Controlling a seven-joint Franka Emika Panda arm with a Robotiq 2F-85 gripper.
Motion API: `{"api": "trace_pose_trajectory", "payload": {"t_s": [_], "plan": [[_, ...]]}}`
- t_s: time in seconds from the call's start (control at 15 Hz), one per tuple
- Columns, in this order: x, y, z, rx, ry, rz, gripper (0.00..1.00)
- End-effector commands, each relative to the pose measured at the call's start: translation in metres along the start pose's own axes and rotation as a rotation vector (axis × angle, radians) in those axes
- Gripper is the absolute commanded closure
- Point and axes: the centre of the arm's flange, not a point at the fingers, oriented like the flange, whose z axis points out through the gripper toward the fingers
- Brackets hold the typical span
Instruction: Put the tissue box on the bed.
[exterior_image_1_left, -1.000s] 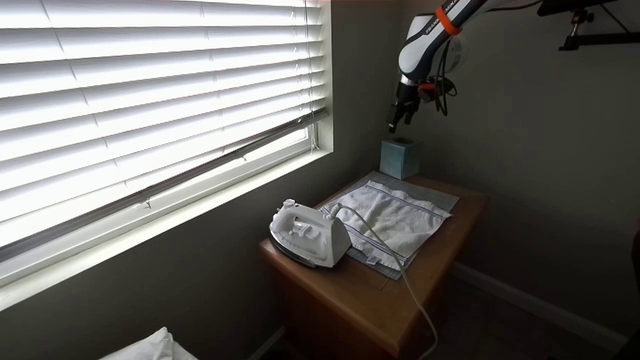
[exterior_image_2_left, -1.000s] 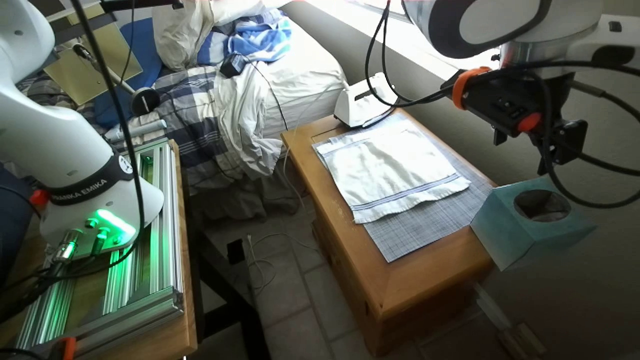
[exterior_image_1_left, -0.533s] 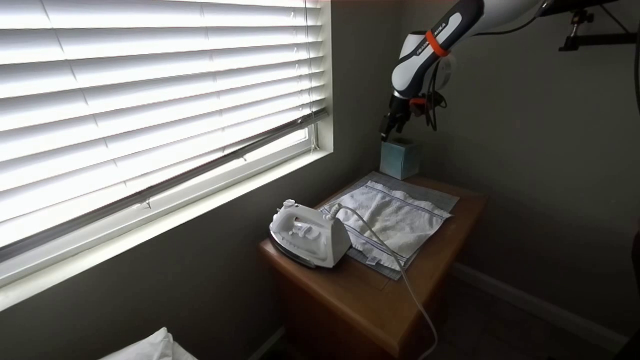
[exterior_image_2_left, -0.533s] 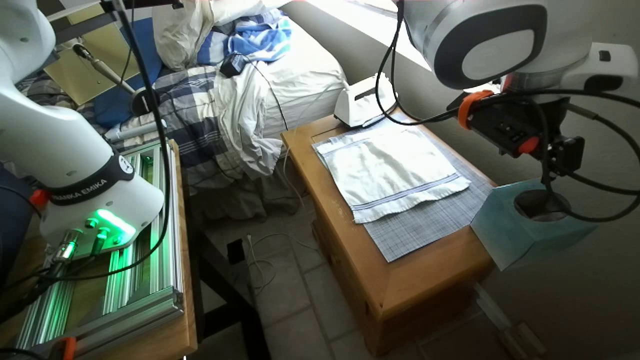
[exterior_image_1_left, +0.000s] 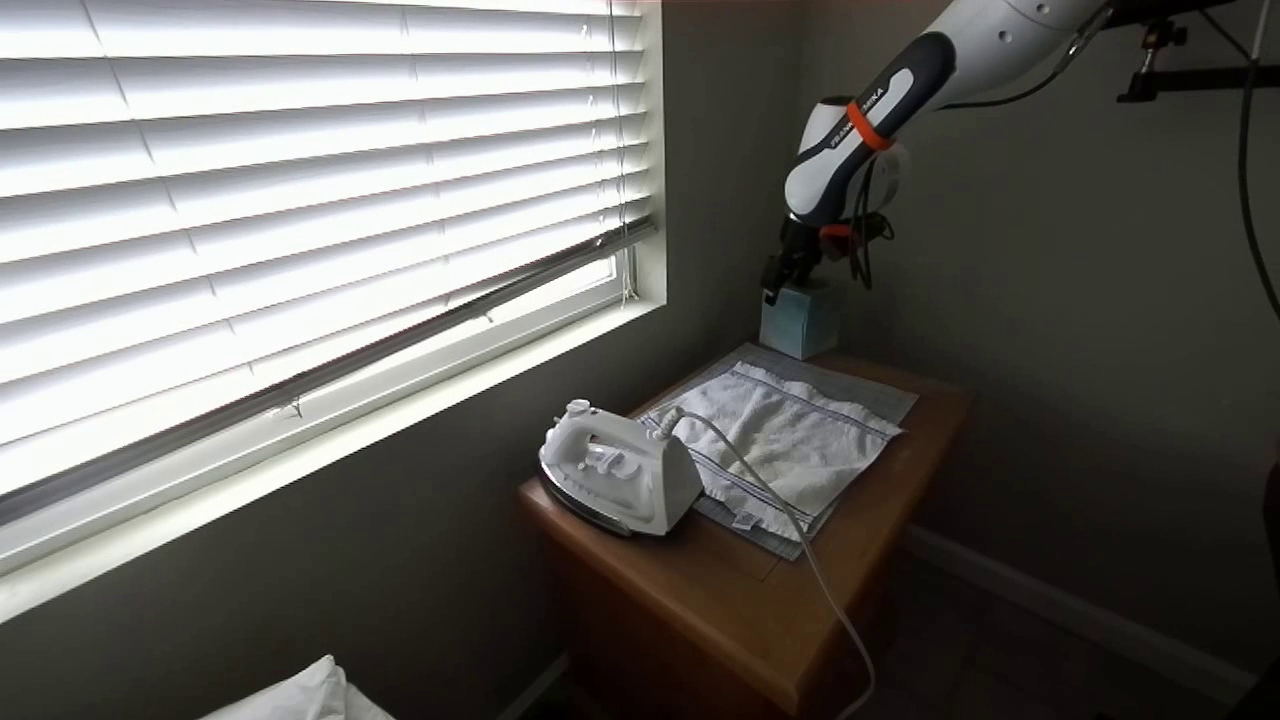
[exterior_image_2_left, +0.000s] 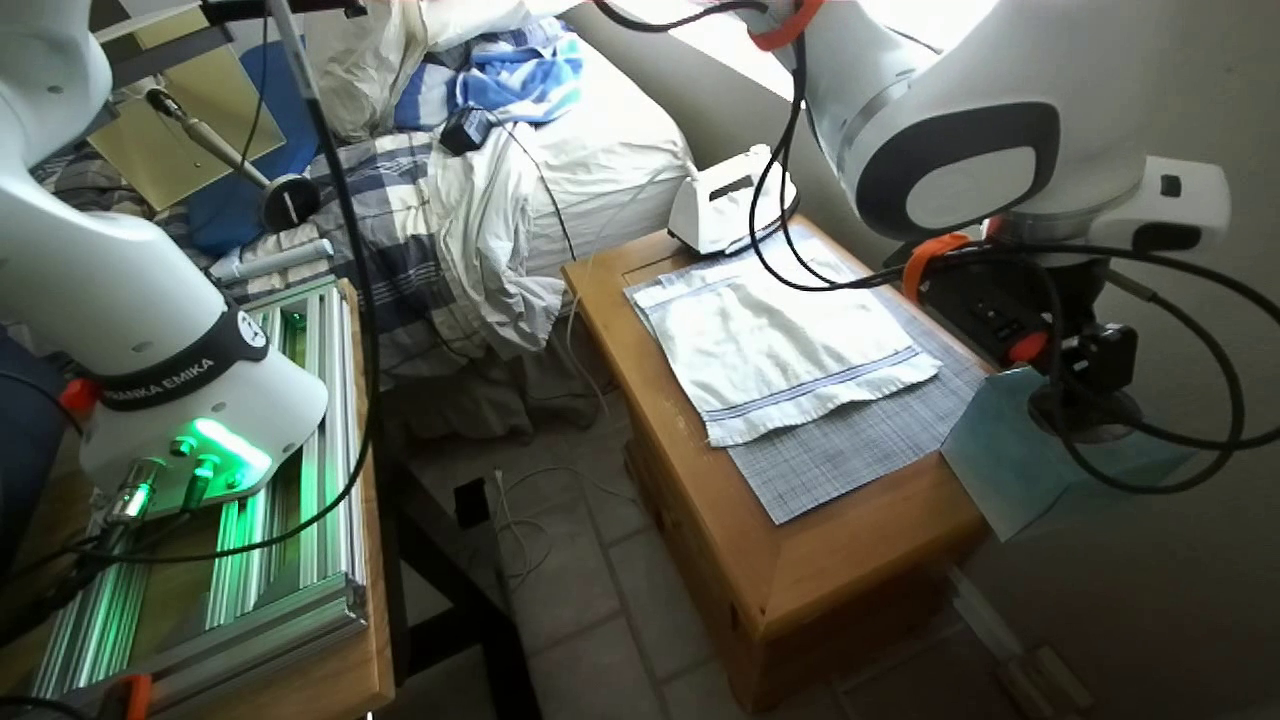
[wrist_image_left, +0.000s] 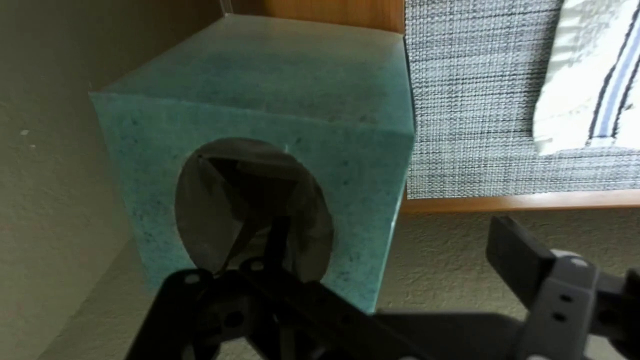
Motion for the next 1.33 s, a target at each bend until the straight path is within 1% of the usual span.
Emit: {"api": "trace_pose_trajectory", "payload": {"t_s": [0.0,0.2,0.27,0.33,0.53,1.0,1.13,1.27], "plan": [[0.002,0.007,0.017,-0.013,0.02,0.034,0.0],[-0.001,0.008,0.023,-0.01,0.016,0.051,0.0],[-0.001,0.008,0.023,-0.008,0.015,0.055,0.07],[0.0,0.008,0.022,-0.005,0.014,0.058,0.26],[0.003,0.008,0.017,-0.009,0.016,0.059,0.49],[0.015,0.005,-0.002,-0.003,-0.005,0.063,0.96],[0.017,0.004,-0.011,-0.001,-0.023,0.069,1.0],[0.02,0.004,-0.025,-0.001,-0.043,0.073,1.0]]}}
